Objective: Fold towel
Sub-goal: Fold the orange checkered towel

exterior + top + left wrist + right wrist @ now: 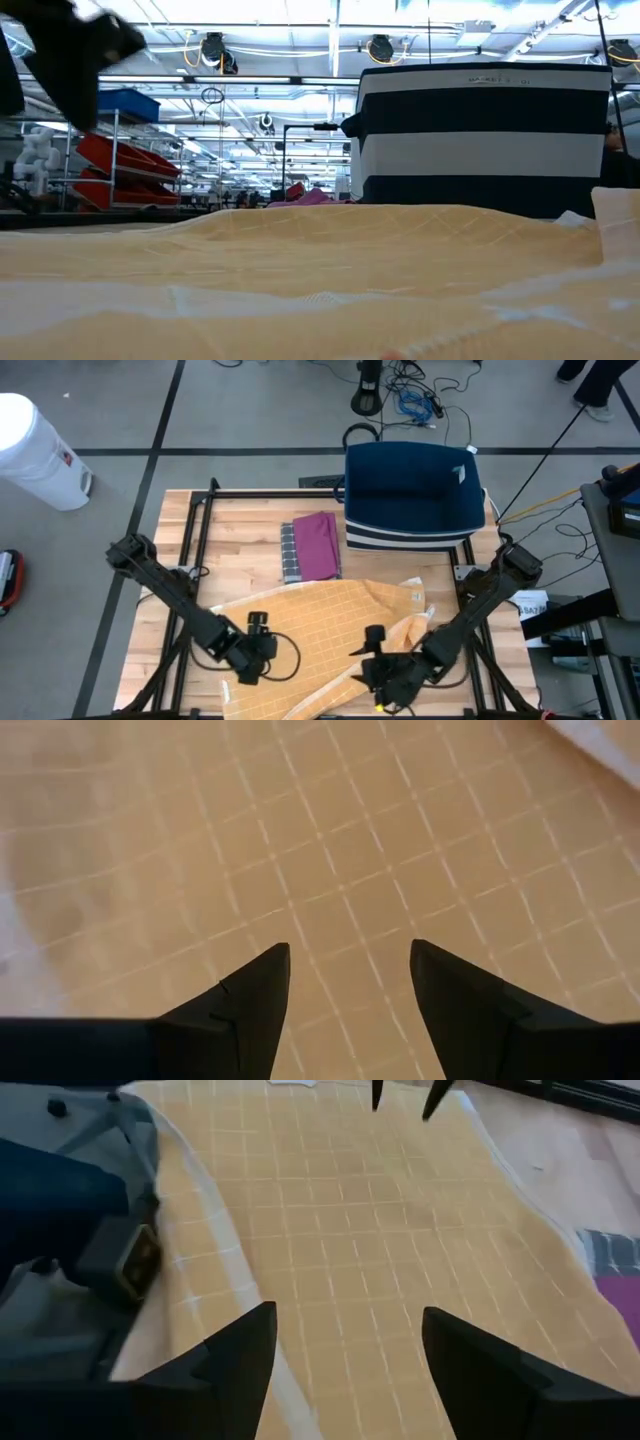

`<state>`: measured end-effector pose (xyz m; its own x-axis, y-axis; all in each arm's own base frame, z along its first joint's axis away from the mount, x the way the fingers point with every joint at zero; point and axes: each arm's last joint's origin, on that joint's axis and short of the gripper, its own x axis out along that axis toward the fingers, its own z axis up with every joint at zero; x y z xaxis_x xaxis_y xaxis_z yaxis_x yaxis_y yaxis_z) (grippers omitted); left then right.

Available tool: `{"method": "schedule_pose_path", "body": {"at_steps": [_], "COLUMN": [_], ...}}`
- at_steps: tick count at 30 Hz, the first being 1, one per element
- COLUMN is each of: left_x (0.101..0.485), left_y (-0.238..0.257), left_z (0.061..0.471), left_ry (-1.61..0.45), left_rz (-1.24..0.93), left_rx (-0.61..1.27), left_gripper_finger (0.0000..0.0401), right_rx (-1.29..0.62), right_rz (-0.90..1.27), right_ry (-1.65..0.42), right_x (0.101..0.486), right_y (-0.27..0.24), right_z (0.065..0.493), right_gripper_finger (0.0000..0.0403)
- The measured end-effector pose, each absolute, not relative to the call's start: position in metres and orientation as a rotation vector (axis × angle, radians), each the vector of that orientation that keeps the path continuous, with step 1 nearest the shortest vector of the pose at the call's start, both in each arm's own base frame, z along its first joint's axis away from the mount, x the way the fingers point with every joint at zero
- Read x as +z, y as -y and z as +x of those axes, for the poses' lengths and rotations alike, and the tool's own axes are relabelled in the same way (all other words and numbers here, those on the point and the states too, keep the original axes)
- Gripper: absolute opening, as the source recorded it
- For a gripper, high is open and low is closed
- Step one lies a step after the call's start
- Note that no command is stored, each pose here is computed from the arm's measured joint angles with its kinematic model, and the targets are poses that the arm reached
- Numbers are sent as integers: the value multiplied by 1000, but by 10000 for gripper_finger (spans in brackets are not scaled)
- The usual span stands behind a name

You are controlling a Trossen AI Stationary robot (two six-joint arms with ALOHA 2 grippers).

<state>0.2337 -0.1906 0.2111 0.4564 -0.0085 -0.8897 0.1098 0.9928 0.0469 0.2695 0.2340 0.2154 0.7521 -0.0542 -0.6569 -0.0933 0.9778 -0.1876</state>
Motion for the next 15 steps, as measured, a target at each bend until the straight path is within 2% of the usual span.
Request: {"method": "schedule_pose_path", "body": {"at_steps": [7, 15], "left_x": [169, 159], "left_y": [162, 155], "left_z": [240, 241], "left_ry": [-1140, -1158], "left_rz": [20, -15], "left_rx": [-152, -259], "left_gripper_finger": [215, 215], "right_rx": [76, 251], "right_rz": [-211, -124], "right_ry": [-745, -689], "right_x": [187, 158], "right_y": [-227, -213], "right_z": [302, 345], "right_gripper_finger": [233, 232]}}
